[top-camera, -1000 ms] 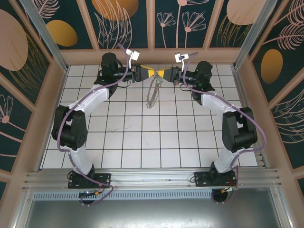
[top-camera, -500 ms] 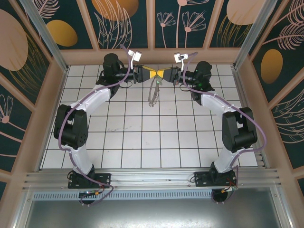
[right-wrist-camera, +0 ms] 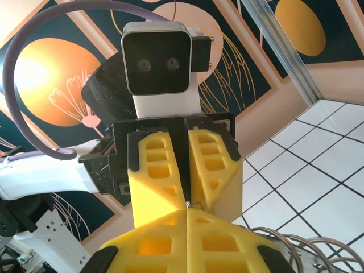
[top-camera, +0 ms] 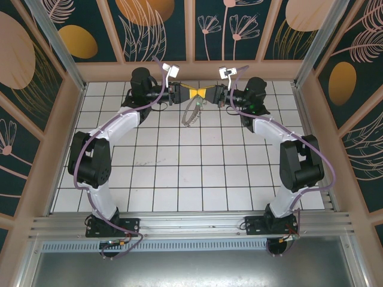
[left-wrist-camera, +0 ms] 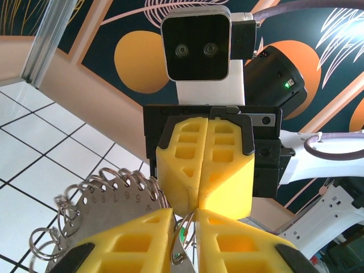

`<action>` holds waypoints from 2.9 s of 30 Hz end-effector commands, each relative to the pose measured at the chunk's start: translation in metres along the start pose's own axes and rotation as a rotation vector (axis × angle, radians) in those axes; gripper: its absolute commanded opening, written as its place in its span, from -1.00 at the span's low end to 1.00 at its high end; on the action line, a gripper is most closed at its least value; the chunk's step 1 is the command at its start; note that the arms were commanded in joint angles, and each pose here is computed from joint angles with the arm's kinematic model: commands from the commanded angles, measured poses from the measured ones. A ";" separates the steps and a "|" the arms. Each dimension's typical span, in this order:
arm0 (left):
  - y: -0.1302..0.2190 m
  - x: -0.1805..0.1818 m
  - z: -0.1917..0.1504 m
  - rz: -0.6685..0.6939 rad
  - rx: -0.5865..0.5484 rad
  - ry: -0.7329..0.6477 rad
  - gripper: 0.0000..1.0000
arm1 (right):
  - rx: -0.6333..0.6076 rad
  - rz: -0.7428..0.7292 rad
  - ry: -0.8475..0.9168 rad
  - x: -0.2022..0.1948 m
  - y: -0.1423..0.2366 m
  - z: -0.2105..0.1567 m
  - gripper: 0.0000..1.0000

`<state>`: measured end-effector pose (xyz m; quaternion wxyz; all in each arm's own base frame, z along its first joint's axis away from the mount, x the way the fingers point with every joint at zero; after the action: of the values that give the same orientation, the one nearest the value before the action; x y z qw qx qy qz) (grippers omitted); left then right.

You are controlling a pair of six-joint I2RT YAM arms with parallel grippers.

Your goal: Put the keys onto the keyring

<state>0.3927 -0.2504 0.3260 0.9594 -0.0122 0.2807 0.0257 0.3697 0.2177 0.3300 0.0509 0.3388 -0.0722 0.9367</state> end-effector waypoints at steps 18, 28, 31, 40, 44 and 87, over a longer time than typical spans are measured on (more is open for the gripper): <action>0.001 -0.030 0.019 -0.035 -0.088 -0.074 -1.00 | -0.112 -0.061 0.076 0.020 0.035 0.003 -0.05; 0.008 -0.054 0.026 -0.088 -0.123 -0.094 -1.00 | -0.111 -0.058 0.080 0.022 0.030 -0.017 0.07; 0.010 -0.060 0.026 -0.094 -0.124 -0.100 -1.00 | -0.094 -0.048 0.094 0.026 0.020 -0.020 0.11; 0.011 -0.061 0.020 -0.100 -0.110 -0.090 -1.00 | -0.054 -0.019 0.110 0.029 -0.002 -0.018 0.13; 0.011 -0.059 0.018 -0.097 -0.108 -0.080 -1.00 | -0.043 -0.014 0.107 0.029 -0.006 -0.018 0.07; 0.017 -0.048 0.029 -0.047 -0.344 0.043 -1.00 | -0.030 -0.128 0.038 0.039 0.014 -0.042 -0.07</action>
<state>0.3714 -0.2374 0.3606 0.9379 -0.1441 0.3107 0.0552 0.3219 0.2298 0.2983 0.0970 0.3486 -0.0327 0.9317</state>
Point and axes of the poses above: each hand's point on the last joint's axis, 136 mm out from that joint toward the fingers, its own y axis back along the fingers, its own x axis along the line the jaws close on, z = x × y, the point moved 7 cm from there along y, back along the fingers, and after that the axes turned 4 degrees about -y, right-handed, at the moved point
